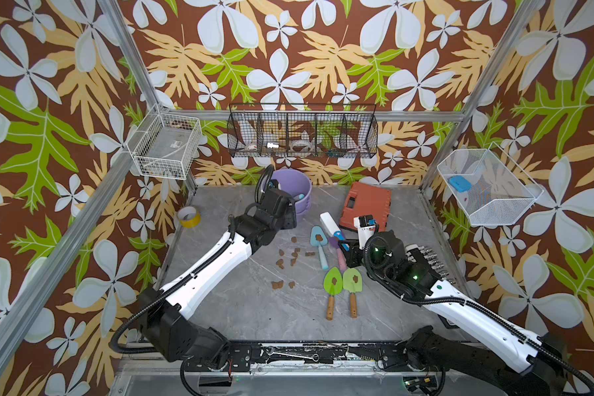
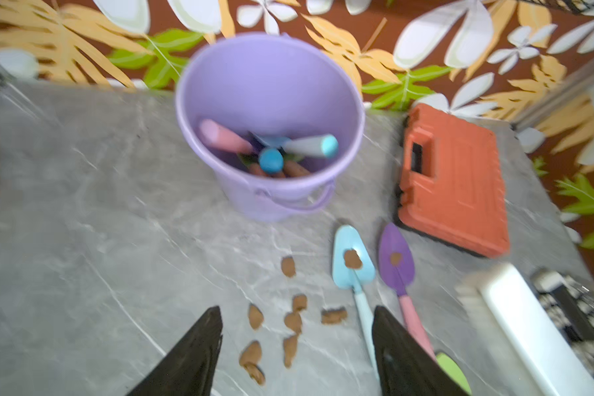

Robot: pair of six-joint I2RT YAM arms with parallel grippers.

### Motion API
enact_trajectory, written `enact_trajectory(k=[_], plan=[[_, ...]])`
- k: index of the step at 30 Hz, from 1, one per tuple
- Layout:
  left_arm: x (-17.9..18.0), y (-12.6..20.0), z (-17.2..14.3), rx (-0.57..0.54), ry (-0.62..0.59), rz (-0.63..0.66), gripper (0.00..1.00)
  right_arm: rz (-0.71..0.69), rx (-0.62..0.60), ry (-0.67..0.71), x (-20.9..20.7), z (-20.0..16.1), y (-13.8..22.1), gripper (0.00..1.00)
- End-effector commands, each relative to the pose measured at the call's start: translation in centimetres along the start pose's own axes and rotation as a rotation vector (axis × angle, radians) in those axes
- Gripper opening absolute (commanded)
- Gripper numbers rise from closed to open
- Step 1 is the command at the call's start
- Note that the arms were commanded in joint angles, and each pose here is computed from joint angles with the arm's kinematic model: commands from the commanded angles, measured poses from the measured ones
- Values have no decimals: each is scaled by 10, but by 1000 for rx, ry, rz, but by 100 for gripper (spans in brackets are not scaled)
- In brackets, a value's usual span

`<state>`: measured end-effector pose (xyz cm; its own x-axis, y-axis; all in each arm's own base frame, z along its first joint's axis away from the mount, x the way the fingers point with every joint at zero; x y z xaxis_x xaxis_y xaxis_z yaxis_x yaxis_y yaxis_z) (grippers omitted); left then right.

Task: Brush the soil off the hand trowel and place it into the bucket
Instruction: Pick up the hand trowel from the center of the board.

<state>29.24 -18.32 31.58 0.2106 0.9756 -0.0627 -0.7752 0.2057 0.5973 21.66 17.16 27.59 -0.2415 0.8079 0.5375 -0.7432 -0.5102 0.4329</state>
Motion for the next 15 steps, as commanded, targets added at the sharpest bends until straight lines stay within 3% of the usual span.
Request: enact_trajectory(k=[1, 6, 8, 10, 15], plan=[[-23, 6, -24, -26, 95, -162, 71, -10, -4, -24, -5, -5, -2, 0], [-41, -4, -86, 66, 112, -160, 73, -53, 75, -26, -14, -21, -18, 0], [-47, -13, -104, 102, 109, -140, 80, -72, 94, -22, -17, -25, -24, 0], [-55, -20, -113, 125, 93, -122, 85, -93, 95, -19, -19, -27, -27, 0], [-78, -42, -113, 151, 48, -143, 84, -145, 64, -28, -24, -22, -29, 0]])
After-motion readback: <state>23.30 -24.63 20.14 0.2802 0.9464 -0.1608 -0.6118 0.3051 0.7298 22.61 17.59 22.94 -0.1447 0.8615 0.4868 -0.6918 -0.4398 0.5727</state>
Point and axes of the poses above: each gripper's point midway between its finger pads, its own y axis back along the fingers, its own x axis along the line the jaws close on, z = x × y, the point moved 9 cm from there along y, back along the fingers, and after that the axes turned 13 degrees about -y, right-handed, at the moved point
